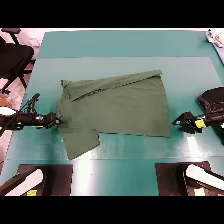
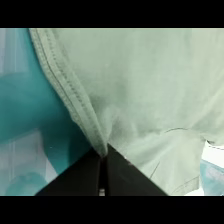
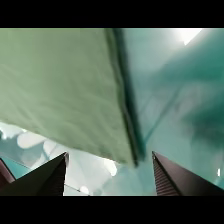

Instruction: Fold the shirts.

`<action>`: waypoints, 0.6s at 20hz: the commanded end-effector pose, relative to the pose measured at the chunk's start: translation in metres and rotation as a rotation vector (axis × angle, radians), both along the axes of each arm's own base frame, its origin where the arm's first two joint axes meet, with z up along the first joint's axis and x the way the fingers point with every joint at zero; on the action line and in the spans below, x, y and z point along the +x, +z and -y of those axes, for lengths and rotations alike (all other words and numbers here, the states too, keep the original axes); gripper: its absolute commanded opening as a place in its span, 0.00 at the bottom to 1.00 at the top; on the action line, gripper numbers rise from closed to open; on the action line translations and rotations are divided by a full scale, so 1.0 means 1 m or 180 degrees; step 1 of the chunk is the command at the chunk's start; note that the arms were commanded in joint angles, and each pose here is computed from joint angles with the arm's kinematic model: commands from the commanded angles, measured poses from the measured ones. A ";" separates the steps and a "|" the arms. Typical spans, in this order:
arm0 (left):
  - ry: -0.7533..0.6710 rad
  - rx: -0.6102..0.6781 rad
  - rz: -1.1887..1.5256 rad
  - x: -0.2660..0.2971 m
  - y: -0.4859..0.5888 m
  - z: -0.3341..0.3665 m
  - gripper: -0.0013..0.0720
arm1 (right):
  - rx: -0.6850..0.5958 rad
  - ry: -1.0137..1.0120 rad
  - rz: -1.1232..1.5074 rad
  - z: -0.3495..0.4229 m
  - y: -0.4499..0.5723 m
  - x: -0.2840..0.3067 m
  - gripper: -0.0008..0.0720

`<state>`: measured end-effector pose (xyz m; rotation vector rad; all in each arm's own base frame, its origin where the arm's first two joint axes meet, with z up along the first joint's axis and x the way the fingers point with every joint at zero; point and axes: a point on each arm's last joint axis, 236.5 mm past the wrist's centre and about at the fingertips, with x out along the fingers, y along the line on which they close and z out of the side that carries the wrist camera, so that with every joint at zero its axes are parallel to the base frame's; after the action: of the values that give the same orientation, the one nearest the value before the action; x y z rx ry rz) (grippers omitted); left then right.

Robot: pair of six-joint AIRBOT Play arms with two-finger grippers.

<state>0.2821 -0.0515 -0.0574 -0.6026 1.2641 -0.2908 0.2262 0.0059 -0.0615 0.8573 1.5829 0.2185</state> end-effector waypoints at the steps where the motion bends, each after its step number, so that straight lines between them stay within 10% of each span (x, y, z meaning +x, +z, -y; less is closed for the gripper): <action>1: -0.0017 -0.0007 0.0015 0.001 0.002 0.001 0.06 | 0.0037 0.0046 -0.0235 0.002 -0.018 -0.008 0.82; 12: -0.0036 -0.0026 -0.0006 -0.001 0.002 0.002 0.06 | -0.0079 0.0440 -0.0167 -0.026 -0.035 0.001 0.76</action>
<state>0.2823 -0.0526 -0.0551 -0.6019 1.2643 -0.3005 0.2219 0.0257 -0.0877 0.8121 1.6974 0.2722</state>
